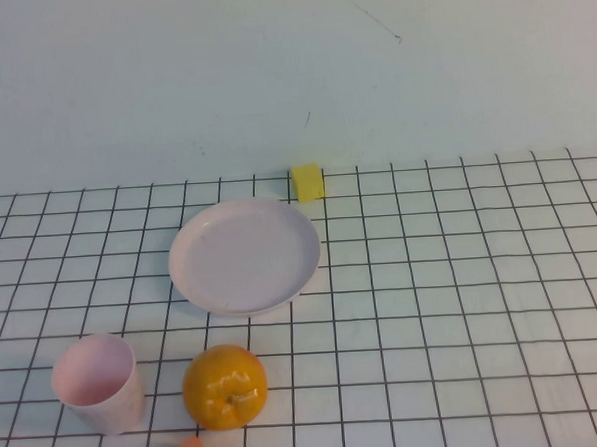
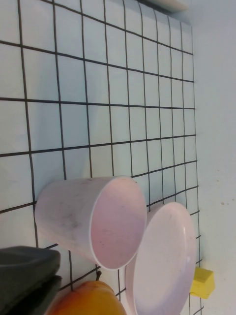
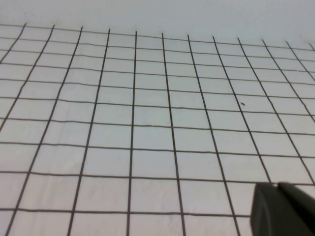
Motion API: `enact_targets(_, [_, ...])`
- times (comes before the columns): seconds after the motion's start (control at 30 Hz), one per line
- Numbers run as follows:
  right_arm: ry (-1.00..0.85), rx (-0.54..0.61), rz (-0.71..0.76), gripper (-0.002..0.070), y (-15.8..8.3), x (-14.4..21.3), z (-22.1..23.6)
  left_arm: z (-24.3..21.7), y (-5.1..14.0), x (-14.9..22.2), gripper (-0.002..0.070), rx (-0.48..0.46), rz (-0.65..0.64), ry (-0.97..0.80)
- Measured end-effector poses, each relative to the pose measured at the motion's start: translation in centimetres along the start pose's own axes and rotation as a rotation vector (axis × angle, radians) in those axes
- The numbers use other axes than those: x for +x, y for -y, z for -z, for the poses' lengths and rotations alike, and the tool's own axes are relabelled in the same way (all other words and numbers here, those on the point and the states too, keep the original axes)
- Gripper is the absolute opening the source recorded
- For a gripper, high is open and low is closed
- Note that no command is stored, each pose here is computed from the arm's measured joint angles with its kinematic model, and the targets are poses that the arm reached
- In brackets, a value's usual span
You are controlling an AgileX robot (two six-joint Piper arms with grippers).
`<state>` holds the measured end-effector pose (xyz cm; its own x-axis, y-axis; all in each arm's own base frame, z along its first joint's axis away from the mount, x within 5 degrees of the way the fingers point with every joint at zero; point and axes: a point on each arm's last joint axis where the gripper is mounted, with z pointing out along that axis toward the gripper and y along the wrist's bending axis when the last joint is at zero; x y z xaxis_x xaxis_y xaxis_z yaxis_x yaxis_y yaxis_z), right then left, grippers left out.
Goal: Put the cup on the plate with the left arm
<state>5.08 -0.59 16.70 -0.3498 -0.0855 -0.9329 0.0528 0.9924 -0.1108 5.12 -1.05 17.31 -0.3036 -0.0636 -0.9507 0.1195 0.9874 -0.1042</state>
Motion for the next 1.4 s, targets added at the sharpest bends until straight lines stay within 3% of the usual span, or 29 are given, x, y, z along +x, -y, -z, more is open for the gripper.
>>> enact_targets(0.4, [0.000,0.000,0.000,-0.0002,0.0,0.0,0.0,0.0,0.0,-0.2,-0.0002,-0.003,-0.001,0.031])
enact_targets(0.87, [0.000,0.000,0.000,-0.0002,0.0,0.0,0.0,1.9,-0.5,-5.5,-0.0002,-0.070,-0.025,0.669])
enact_targets(1.4, [0.000,0.000,0.000,-0.0002,0.0,0.0,0.0,3.2,-0.7,-7.0,-0.0002,-0.083,0.008,0.838])
